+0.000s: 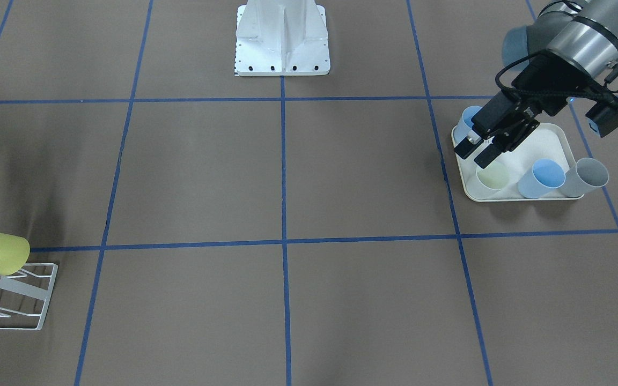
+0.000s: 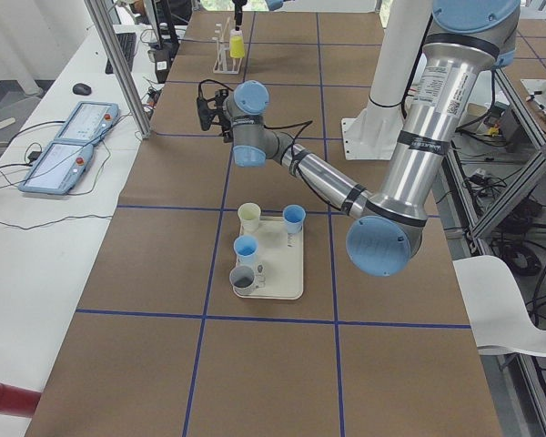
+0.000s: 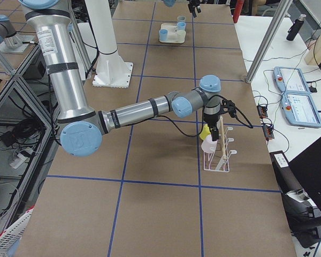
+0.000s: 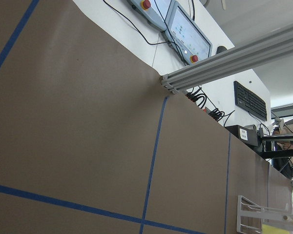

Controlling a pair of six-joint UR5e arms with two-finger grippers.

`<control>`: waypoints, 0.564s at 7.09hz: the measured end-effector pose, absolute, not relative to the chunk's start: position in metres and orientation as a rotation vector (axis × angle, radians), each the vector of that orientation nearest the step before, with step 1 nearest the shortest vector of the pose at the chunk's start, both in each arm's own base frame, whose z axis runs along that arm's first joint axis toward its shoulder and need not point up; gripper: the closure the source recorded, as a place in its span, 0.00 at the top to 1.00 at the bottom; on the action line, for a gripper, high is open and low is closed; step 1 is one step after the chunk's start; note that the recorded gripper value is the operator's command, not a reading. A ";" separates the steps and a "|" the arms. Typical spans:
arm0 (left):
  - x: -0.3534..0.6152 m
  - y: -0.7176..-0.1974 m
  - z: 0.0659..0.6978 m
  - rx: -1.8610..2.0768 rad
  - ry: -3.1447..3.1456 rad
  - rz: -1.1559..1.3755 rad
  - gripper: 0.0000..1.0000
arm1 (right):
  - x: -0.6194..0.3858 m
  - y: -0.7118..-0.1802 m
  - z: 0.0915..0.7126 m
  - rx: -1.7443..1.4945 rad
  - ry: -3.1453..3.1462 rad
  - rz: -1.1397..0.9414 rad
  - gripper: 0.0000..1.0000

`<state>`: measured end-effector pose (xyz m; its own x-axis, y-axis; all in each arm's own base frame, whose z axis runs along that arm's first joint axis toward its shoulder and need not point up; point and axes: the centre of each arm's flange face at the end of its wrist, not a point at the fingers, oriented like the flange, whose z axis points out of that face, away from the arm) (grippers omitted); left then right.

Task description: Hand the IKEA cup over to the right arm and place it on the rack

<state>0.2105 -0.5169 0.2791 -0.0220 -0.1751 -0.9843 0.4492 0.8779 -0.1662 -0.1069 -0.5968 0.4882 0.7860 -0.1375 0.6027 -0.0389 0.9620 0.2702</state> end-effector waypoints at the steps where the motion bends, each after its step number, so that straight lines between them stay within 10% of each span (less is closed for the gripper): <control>1: 0.209 -0.516 0.282 0.228 1.510 -0.498 1.00 | -0.107 -0.596 0.483 0.279 -0.679 -0.044 1.00; 4: 0.198 -0.503 0.328 0.327 1.359 -0.362 1.00 | -0.112 -0.592 0.469 0.264 -0.722 0.026 1.00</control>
